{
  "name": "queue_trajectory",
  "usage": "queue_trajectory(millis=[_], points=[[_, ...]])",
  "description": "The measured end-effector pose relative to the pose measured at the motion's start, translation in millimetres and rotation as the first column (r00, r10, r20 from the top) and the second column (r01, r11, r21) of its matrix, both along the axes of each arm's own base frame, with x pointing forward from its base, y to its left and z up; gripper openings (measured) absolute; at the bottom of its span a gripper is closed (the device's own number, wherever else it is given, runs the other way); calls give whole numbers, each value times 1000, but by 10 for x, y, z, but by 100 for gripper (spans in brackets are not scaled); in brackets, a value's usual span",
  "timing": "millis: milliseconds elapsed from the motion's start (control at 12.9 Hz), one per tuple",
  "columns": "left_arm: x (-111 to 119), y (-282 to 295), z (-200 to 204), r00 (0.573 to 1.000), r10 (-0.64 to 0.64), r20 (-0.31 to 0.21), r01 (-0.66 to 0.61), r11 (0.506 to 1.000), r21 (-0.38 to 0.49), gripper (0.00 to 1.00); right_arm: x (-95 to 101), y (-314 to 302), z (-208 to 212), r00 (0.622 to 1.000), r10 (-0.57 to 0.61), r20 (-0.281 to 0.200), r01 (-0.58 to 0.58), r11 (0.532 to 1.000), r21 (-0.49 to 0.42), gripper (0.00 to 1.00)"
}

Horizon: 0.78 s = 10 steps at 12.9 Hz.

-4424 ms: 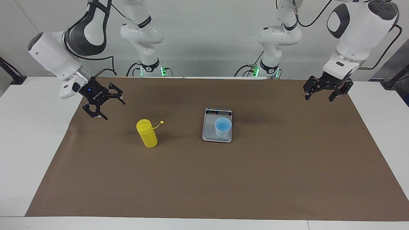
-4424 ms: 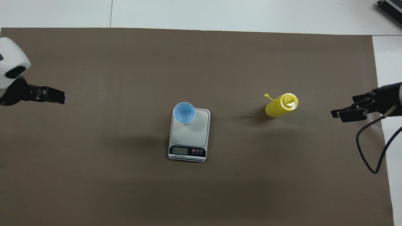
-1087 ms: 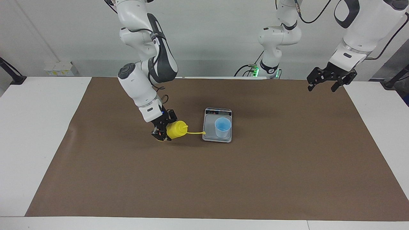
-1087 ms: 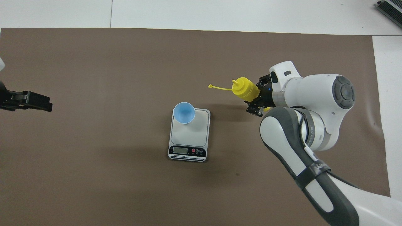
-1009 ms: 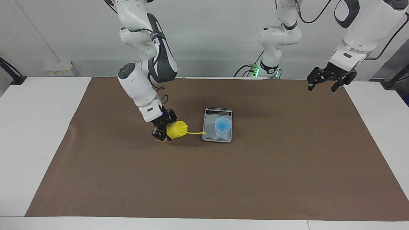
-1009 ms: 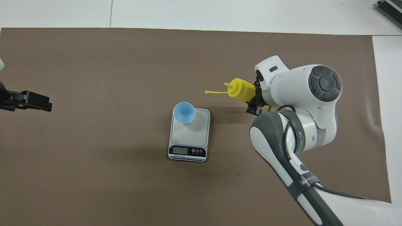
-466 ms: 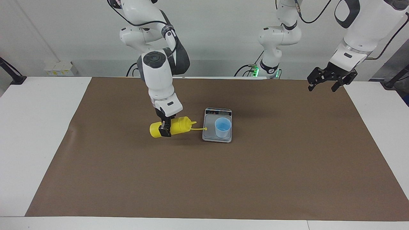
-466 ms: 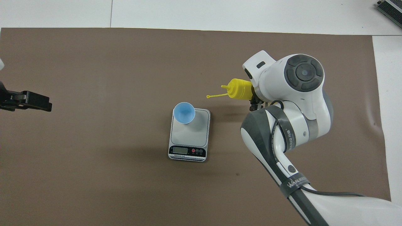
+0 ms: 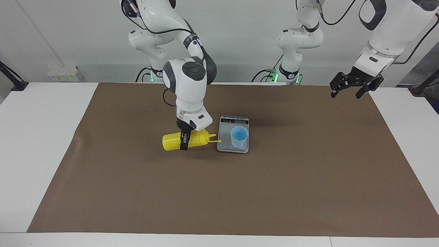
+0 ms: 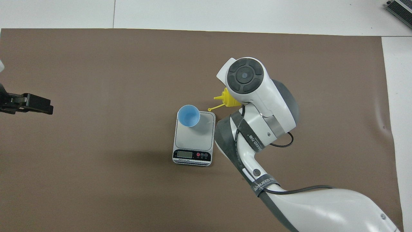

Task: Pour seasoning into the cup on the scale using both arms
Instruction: 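Tilt the yellow bottle nozzle-down over the blue cup with the right gripper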

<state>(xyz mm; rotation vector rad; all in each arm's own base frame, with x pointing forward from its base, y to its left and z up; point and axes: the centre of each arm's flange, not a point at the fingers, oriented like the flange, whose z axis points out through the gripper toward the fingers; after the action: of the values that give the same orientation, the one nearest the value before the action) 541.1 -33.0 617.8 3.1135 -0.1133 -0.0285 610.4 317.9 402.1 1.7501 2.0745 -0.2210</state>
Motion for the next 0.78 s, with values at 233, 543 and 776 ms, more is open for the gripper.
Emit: queue_trajectory(millis=[233, 543, 776], points=[[0, 0, 0, 1000, 0, 0, 0, 1000, 0, 100, -40, 152, 12, 999, 28, 21, -27, 999, -26, 53], [0, 0, 0, 1000, 0, 0, 0, 1000, 0, 100, -194, 499, 93, 992, 54, 117, -47, 997, -65, 53], [0, 0, 0, 1000, 0, 0, 0, 1000, 0, 100, -272, 671, 59, 984, 81, 158, -69, 995, -79, 53]])
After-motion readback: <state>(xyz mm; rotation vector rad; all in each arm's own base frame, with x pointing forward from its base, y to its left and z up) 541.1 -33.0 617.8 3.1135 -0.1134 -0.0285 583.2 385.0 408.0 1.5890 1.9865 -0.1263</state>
